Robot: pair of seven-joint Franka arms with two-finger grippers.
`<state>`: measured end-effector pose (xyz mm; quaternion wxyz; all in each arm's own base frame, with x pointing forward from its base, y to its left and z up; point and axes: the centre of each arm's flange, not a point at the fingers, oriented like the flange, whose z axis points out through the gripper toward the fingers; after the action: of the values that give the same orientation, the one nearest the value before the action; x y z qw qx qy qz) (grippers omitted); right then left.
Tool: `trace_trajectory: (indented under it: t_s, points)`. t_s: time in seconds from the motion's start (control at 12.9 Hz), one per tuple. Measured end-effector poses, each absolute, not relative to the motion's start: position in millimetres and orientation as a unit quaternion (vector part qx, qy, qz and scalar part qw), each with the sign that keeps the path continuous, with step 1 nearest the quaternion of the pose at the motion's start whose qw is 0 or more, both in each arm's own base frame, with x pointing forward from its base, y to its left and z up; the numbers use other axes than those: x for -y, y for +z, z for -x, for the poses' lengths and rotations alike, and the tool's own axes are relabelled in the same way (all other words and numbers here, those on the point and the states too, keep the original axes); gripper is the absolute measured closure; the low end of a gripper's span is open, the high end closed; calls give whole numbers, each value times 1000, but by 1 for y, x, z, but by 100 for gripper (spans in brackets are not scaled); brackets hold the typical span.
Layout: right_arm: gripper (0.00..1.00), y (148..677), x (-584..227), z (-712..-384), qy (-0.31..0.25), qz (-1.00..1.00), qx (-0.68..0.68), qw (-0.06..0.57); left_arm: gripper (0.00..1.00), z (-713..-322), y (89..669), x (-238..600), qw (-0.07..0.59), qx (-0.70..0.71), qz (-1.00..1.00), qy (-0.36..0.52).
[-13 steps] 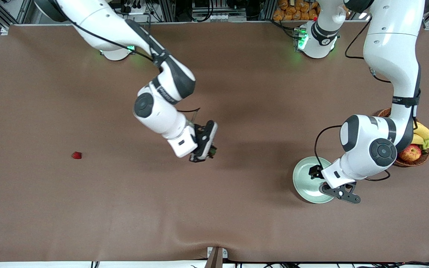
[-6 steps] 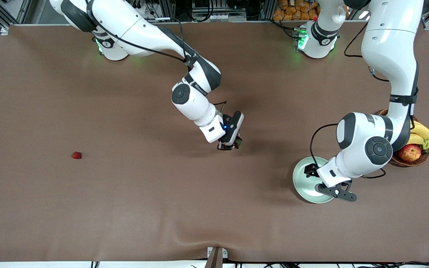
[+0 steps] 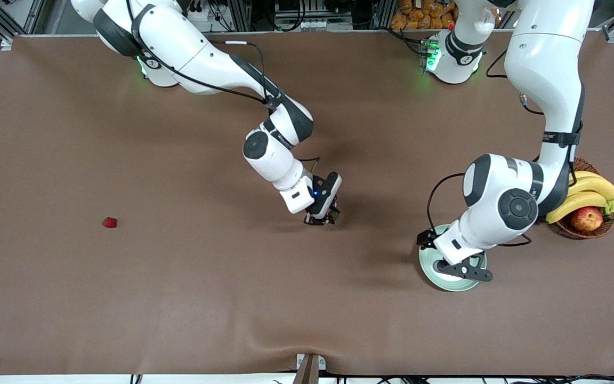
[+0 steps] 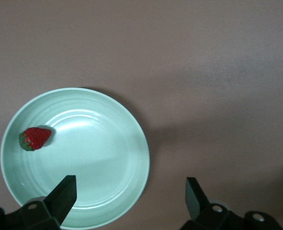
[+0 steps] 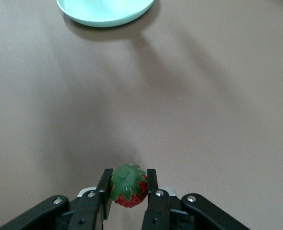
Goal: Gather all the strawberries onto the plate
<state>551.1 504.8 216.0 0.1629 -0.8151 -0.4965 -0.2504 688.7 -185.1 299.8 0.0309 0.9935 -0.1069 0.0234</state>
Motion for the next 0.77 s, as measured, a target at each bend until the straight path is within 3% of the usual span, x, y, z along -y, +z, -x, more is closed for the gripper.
trace_trajectory:
  t_s: [0.77]
  points:
    - [68, 173, -494, -541, -246, 814, 504, 150, 0, -675, 298, 228, 33, 80, -996, 17]
